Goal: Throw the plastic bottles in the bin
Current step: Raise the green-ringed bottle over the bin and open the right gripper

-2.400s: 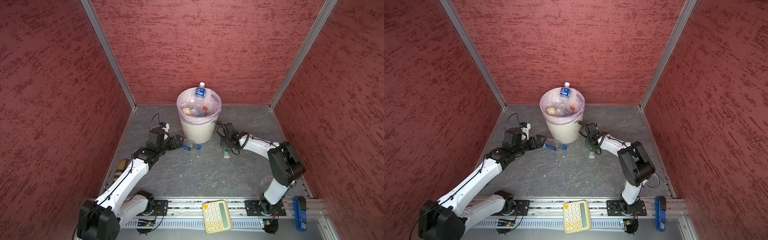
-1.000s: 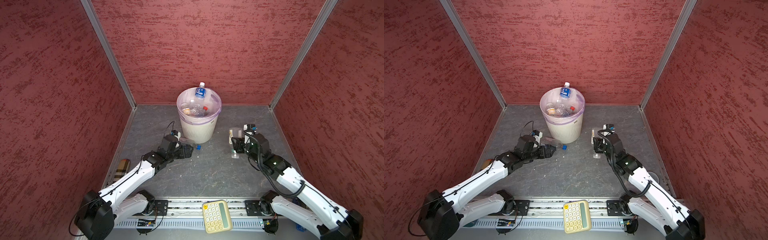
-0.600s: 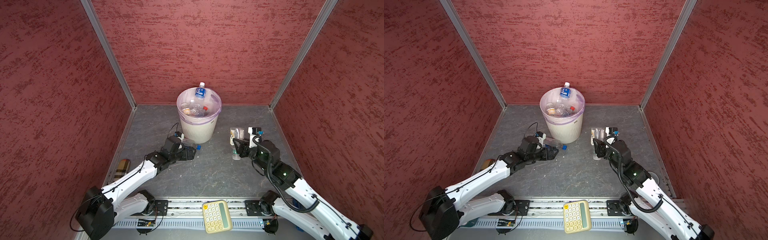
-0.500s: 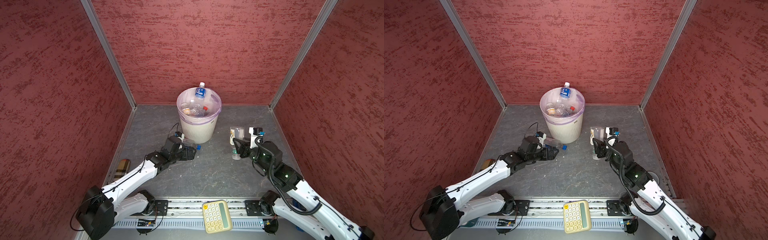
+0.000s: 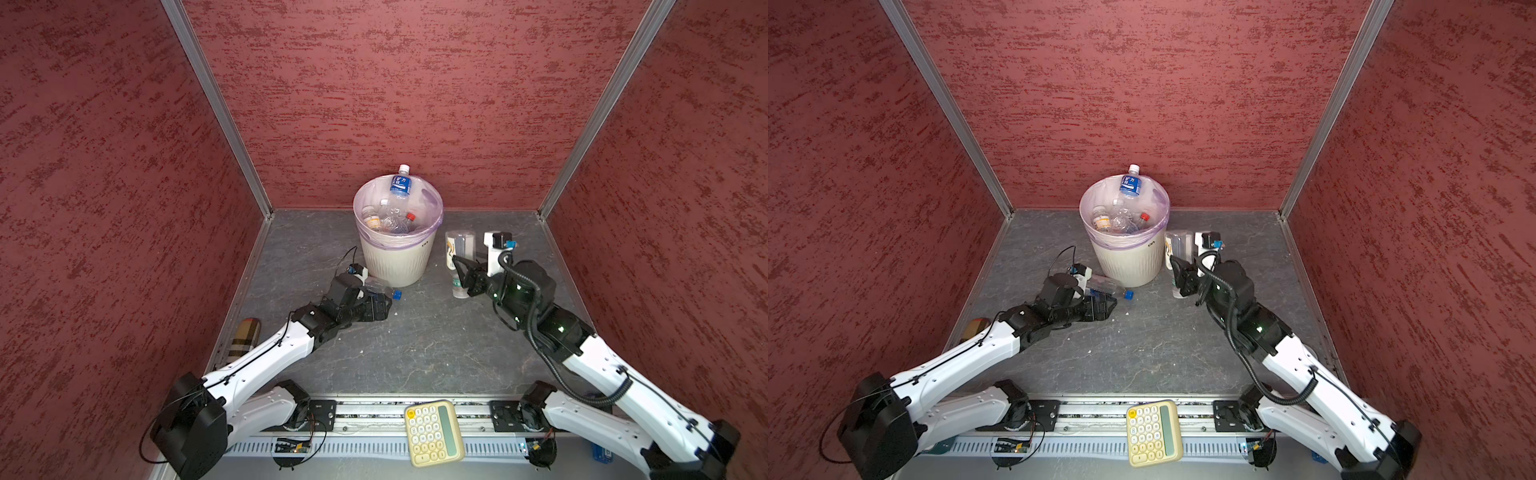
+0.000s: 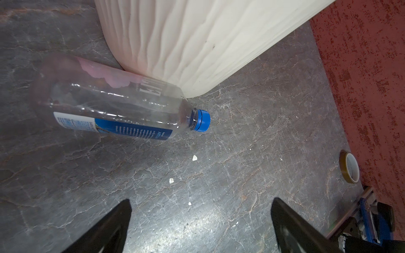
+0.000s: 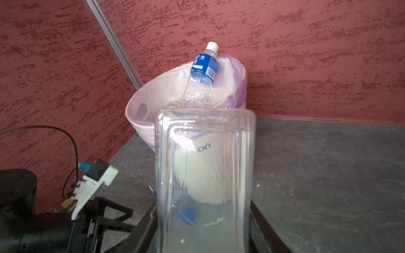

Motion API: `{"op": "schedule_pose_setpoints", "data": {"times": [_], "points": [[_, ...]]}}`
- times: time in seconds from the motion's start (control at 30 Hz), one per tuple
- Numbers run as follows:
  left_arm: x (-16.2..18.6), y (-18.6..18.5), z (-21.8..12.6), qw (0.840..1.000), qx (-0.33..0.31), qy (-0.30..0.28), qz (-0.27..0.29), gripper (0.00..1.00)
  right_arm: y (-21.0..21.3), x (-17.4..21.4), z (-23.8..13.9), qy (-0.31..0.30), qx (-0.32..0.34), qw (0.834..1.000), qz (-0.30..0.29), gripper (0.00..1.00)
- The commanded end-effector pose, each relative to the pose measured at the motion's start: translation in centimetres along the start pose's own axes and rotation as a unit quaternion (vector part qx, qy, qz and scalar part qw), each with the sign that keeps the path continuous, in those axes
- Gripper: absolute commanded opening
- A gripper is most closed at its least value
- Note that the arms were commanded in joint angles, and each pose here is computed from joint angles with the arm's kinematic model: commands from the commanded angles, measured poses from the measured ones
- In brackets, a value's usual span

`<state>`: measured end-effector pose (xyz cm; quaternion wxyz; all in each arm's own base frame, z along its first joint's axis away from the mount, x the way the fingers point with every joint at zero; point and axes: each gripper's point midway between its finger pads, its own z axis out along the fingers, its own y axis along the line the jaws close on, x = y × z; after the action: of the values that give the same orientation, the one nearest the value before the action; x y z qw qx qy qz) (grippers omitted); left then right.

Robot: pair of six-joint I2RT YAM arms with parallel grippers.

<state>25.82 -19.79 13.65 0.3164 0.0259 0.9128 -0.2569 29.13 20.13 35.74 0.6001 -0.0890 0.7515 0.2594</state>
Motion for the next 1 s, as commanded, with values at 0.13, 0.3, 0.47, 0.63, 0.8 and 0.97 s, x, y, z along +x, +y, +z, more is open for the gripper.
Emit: {"op": "schedule_pose_setpoints", "data": {"times": [0.13,0.3,0.47,0.63,0.8,0.97], "points": [[0.9,1.3,-1.1,1.0,-0.011,-0.019,-0.007,0.99,4.0,-9.4,7.4,-0.054,-0.011,0.998,-0.035,0.34],[1.3,2.0,-1.9,0.999,-0.017,-0.026,-0.017,0.99,1.5,-10.1,16.0,-0.026,0.056,0.998,-0.033,0.85],[1.4,1.9,-2.3,0.999,-0.015,-0.026,-0.018,0.99,-0.5,-12.9,16.7,-0.035,0.074,0.997,-0.004,0.96],[1.2,2.0,-2.7,0.999,-0.017,-0.034,-0.018,1.0,0.3,-14.1,12.8,-0.059,0.05,0.997,-0.002,0.99],[1.1,2.2,-2.2,0.999,-0.028,-0.027,-0.024,0.99,-0.2,-14.3,9.2,-0.065,0.059,0.996,-0.002,0.99],[0.4,2.4,-1.2,0.998,-0.039,-0.024,-0.052,0.99,-1.8,-12.1,7.0,-0.044,0.091,0.995,0.001,0.99]]}}
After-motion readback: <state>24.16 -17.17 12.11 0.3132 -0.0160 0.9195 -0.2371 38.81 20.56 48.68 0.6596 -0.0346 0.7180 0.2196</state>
